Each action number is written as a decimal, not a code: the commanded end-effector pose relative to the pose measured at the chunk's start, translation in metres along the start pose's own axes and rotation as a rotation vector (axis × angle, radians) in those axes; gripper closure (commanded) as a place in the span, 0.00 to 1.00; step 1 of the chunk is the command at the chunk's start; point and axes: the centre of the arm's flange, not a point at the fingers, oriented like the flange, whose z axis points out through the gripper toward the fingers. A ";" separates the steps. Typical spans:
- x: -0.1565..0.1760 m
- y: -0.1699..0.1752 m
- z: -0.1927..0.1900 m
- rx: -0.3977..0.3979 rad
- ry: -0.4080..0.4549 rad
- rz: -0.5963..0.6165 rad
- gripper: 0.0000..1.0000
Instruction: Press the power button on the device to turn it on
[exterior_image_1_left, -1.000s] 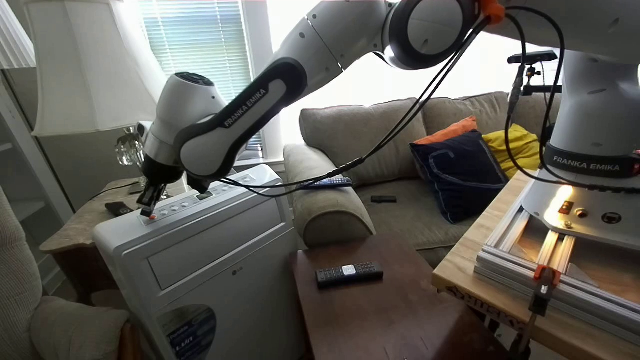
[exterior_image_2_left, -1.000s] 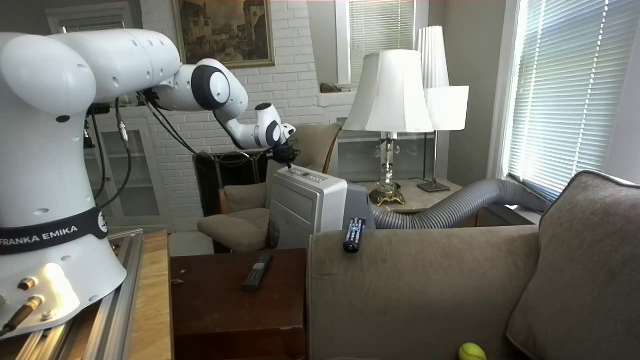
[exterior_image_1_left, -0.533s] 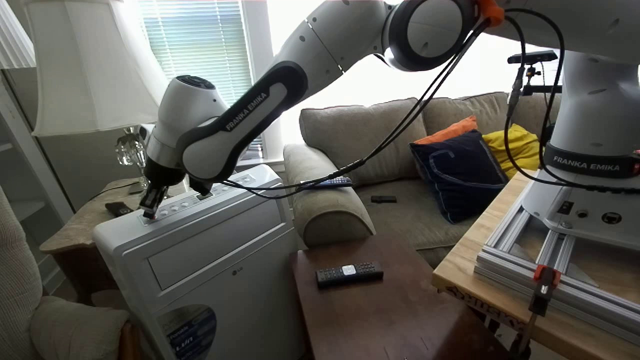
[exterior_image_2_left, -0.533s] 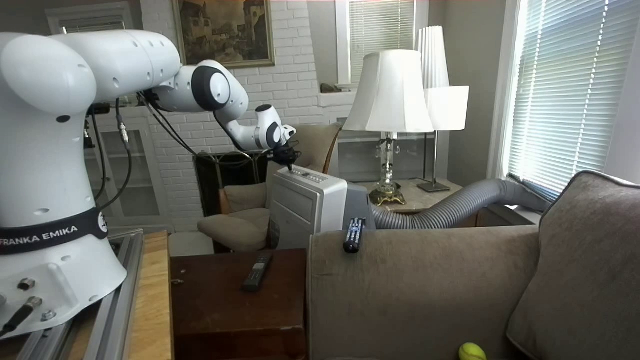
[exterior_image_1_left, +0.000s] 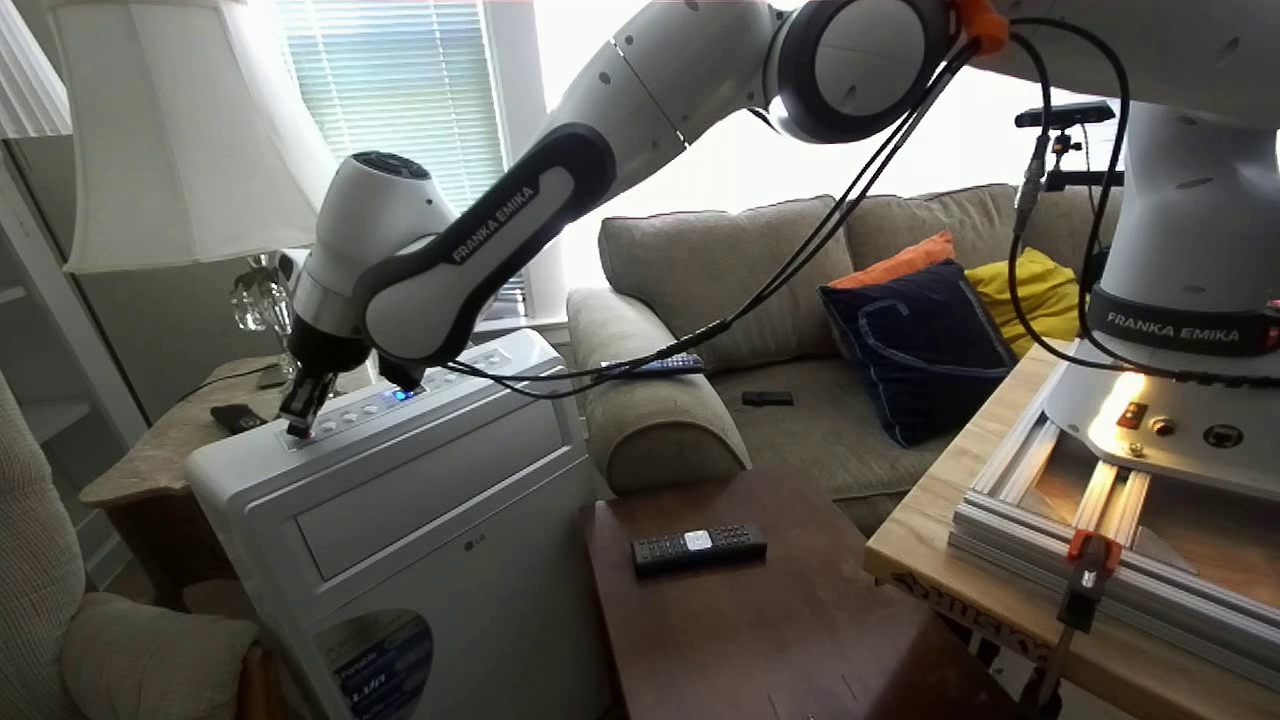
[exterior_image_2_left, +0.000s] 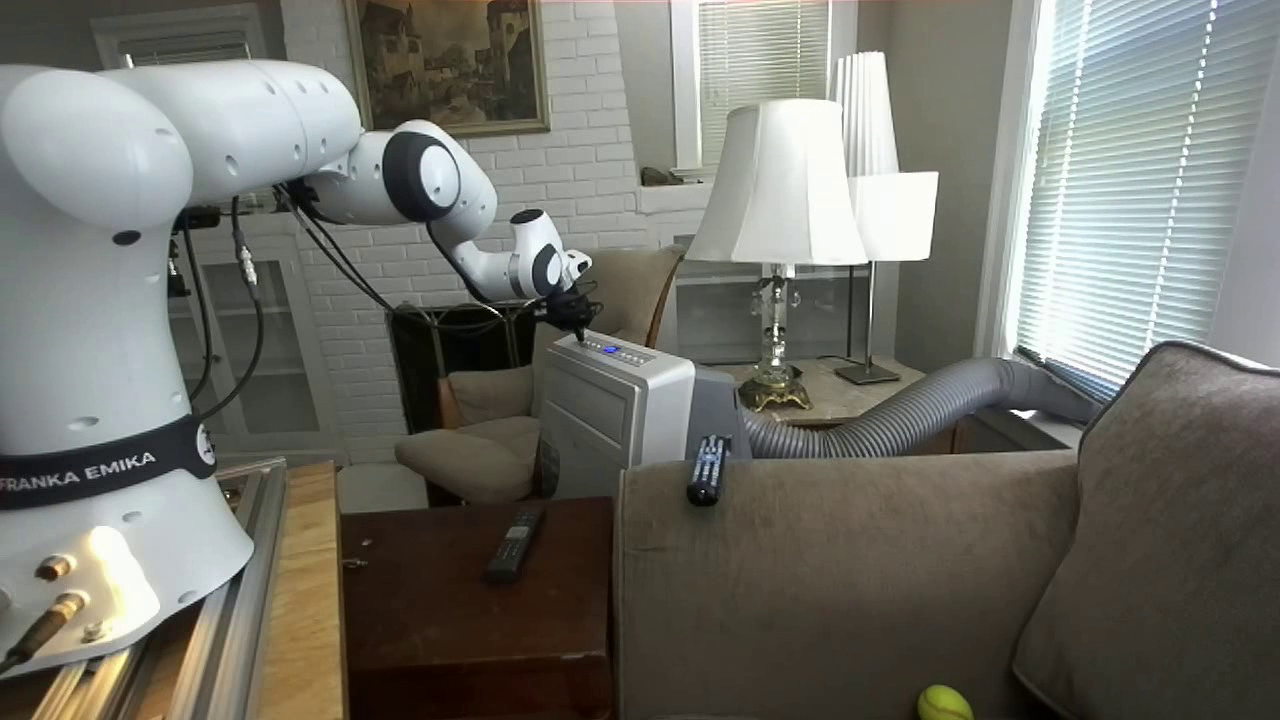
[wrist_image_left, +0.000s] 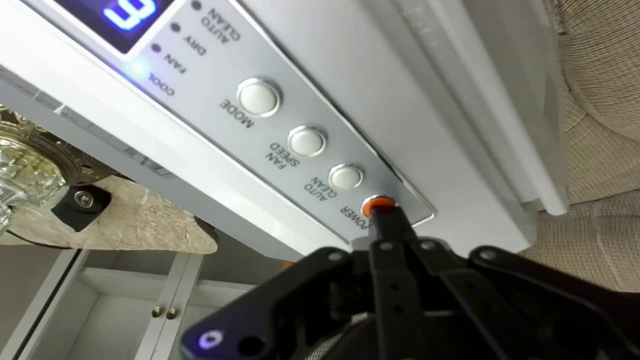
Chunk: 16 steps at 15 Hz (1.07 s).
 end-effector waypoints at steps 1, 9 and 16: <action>0.026 0.000 0.005 0.020 0.039 0.056 1.00; 0.114 0.056 -0.128 0.006 -0.121 0.111 1.00; 0.111 0.086 -0.249 -0.085 -0.239 0.227 0.60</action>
